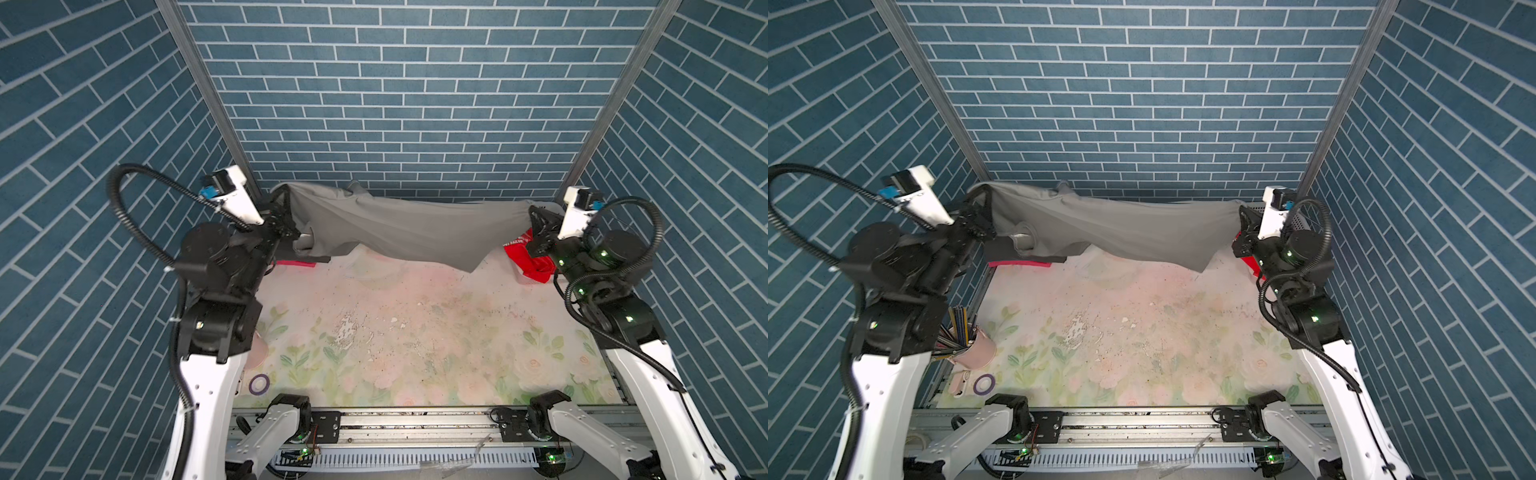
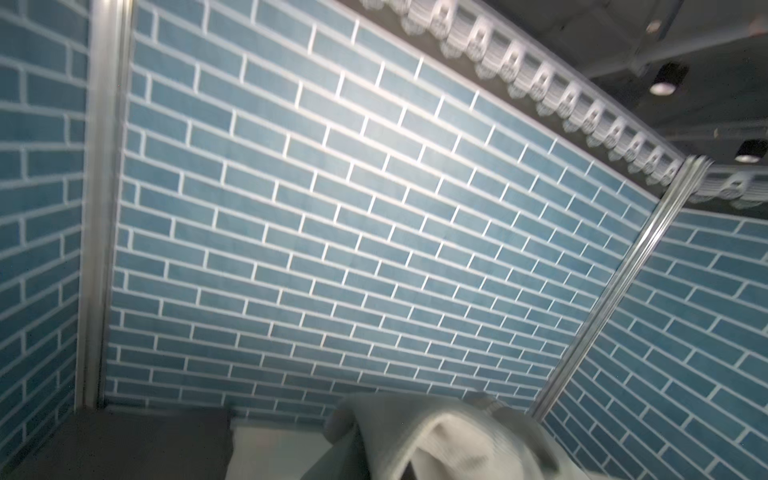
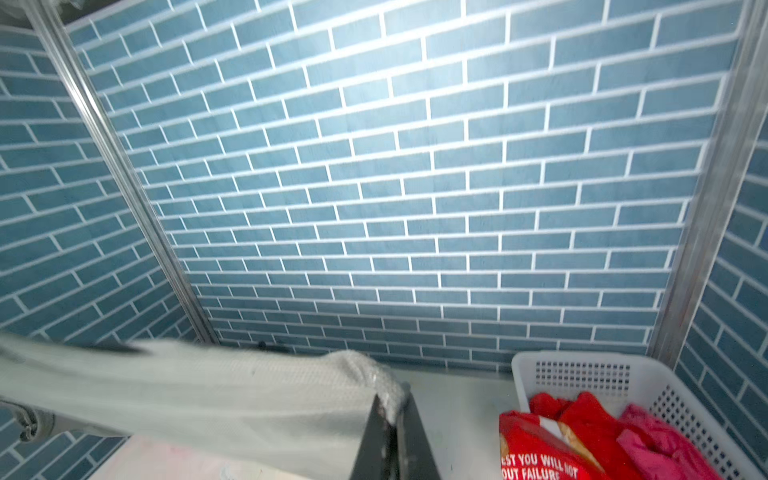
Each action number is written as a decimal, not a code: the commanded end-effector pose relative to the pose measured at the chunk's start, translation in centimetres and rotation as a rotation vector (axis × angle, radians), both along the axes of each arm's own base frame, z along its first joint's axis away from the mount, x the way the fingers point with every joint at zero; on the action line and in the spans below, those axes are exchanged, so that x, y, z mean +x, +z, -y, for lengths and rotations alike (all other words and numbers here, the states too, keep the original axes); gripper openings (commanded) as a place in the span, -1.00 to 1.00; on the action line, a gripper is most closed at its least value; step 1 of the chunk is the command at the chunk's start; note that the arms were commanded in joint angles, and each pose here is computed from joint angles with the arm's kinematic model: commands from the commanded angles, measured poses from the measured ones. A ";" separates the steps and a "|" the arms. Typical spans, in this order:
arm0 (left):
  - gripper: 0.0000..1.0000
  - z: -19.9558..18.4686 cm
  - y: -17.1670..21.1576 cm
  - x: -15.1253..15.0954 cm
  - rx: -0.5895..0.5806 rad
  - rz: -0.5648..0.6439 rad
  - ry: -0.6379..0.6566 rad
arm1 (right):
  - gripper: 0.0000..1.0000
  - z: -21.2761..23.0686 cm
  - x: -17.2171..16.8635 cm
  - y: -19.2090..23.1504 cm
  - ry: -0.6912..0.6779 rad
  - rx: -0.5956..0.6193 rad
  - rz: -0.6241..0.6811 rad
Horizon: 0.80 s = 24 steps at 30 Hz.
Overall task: Fold and stack the t-shirts
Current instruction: 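Lift the grey t-shirt by its shoulders and swing it flat onto the table, then release the shoulders and move both grippers to the shirt's nearer edge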
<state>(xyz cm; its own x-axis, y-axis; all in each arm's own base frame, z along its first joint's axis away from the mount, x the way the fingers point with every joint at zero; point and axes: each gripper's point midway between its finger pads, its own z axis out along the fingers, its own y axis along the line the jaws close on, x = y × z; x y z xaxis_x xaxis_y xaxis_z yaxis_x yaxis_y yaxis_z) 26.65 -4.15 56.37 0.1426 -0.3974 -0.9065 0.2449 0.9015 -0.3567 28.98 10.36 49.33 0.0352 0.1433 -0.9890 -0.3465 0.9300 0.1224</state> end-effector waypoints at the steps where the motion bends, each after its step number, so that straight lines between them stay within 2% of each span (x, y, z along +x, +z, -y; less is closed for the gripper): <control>1: -1.00 -1.8 2.9 -2.4 0.017 0.083 0.095 | -1.00 0.6 -0.2 0.7 -0.035 -0.073 -0.009; 3: -1.00 -1.9 3.5 -2.4 0.035 0.100 0.106 | -1.00 0.9 0.6 1.3 -0.065 -0.094 -0.006; 5: -1.00 -1.8 3.1 -0.7 0.047 0.072 0.115 | -1.00 1.0 2.4 1.1 -0.097 -0.122 -0.026; 8: -1.00 -1.2 0.5 3.8 0.064 -0.019 0.107 | -1.00 0.8 6.3 -0.3 -0.101 -0.153 -0.085; 11: -1.00 -0.4 -4.4 9.3 0.072 -0.149 0.089 | -1.00 0.7 11.5 -4.3 -0.088 -0.163 -0.188; 14: -1.00 0.3 -11.8 14.7 0.064 -0.304 0.077 | -1.00 0.5 16.9 -11.0 -0.066 -0.184 -0.331; 17: -1.00 1.1 -21.1 19.1 0.025 -0.473 0.059 | -1.00 0.1 21.3 -18.8 -0.048 -0.199 -0.479; 21: -1.00 1.8 -32.7 23.3 -0.029 -0.663 0.060 | -1.00 -0.9 25.8 -28.4 -0.023 -0.208 -0.651; 24: -1.00 1.9 -38.1 26.3 -0.020 -0.751 0.073 | -0.98 -1.2 28.5 -33.2 -0.032 -0.222 -0.750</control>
<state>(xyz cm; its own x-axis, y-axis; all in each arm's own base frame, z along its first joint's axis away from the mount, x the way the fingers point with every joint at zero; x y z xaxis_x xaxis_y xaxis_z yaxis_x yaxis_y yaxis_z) 49.89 -6.21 16.71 -0.5739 -0.3754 -0.7279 -0.1350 0.9200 -0.3680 55.36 10.99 15.84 -0.6620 -0.0586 -0.7472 -0.2095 0.9717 0.1095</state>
